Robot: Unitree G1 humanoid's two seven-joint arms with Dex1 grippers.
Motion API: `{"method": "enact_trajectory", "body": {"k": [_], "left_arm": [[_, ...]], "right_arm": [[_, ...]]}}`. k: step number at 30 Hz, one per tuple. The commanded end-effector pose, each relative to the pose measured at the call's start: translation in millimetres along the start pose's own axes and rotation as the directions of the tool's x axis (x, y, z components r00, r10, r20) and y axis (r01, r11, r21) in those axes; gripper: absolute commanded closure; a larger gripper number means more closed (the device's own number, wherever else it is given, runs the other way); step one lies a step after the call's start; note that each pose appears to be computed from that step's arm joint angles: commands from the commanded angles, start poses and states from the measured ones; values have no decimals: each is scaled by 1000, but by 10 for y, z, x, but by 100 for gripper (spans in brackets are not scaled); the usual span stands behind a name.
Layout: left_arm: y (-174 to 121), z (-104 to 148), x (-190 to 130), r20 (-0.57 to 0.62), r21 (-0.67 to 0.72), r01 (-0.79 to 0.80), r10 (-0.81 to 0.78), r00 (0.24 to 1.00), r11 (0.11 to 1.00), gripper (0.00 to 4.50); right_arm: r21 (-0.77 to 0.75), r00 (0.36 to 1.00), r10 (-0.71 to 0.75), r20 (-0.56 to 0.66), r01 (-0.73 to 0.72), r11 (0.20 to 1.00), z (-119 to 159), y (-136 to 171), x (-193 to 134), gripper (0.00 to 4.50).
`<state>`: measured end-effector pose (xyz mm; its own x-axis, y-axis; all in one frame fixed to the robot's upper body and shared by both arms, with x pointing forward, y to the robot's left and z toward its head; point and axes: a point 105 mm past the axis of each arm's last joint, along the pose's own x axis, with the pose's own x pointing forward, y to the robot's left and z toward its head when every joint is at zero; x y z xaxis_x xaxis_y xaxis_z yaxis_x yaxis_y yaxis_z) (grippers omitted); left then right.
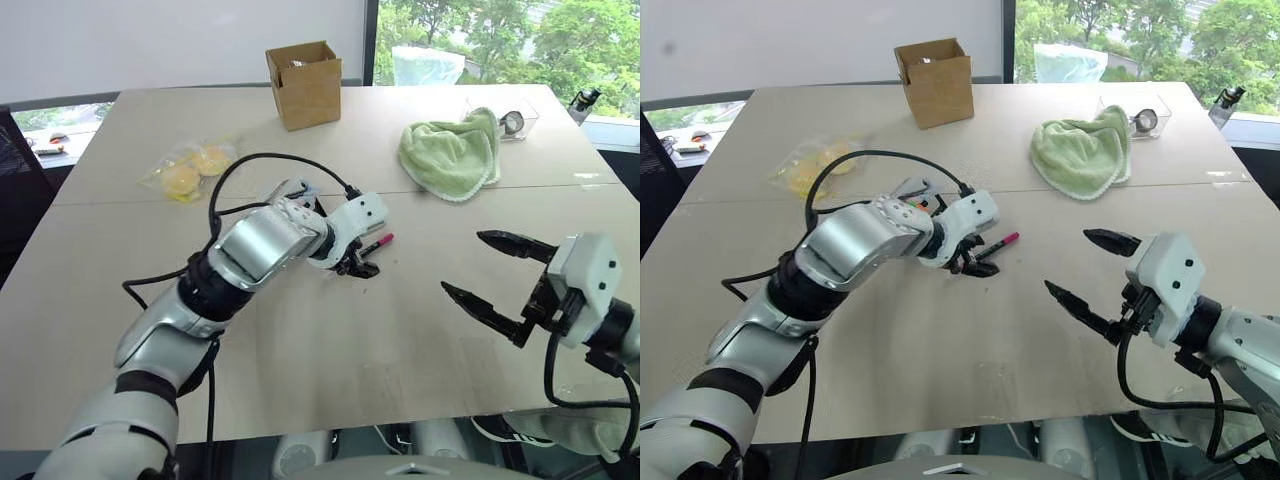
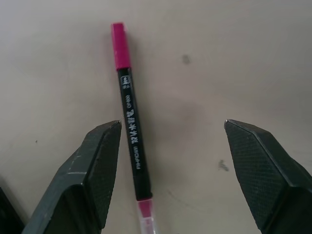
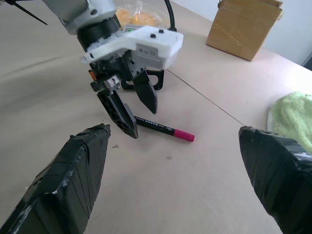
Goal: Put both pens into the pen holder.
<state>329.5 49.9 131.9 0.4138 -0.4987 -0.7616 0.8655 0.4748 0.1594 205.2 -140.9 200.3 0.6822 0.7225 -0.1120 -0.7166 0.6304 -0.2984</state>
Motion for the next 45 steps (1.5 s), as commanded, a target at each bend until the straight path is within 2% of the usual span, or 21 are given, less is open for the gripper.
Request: {"method": "enact_trajectory", "body": {"k": [1,3,4,5,9,10,12,17,20,22,23,28,37,41,45], "left_arm": [[58,-48,99,-46,6,-31,31,998,1000,104],[68,-68,155,-52,21,-33,34,998,999,104],[62,-83,170,-59,22,-25,26,998,999,157],[64,-99,182,-64,29,-23,25,998,999,181],[81,-123,194,-66,30,-16,18,998,999,387],[86,-126,187,-64,33,-13,15,998,999,418],[55,-172,87,-64,82,35,-30,997,996,443],[-32,-367,-290,-87,269,189,-172,981,944,443],[1,-447,-396,-141,334,214,-176,974,918,443],[40,-413,-390,-135,351,202,-164,977,914,358],[38,-372,-370,-123,348,200,-166,978,916,331],[-44,-197,-297,-110,348,240,-214,971,906,108],[-17,-346,69,-215,406,266,-191,958,874,108],[-39,-383,112,-231,405,280,-199,952,870,234],[-11,-362,76,-227,413,277,-196,954,867,421]], "right_arm": [[-40,999,-36,30,37,999,109,41,-45,0],[-37,998,-48,31,49,998,110,49,-59,0],[-36,998,-53,30,54,998,108,49,-68,0],[-35,998,-57,29,58,998,105,49,-76,0],[-28,997,-68,21,69,997,85,51,-98,0],[-26,997,-70,19,71,997,78,53,-103,0],[-22,997,-72,16,72,997,70,60,-109,0],[-15,997,-71,13,71,997,54,76,-116,0],[1,999,-42,13,42,999,40,127,-119,0],[5,1000,5,2,-5,1000,14,195,-137,0],[1,1000,26,-10,-26,1000,-7,226,-154,0],[-32,993,93,-75,-95,995,-91,315,-228,0],[-69,989,105,-103,-112,991,-119,323,-255,0],[-70,992,86,-93,-93,993,-118,315,-248,0],[-65,994,69,-83,-75,995,-123,316,-233,0]]}}
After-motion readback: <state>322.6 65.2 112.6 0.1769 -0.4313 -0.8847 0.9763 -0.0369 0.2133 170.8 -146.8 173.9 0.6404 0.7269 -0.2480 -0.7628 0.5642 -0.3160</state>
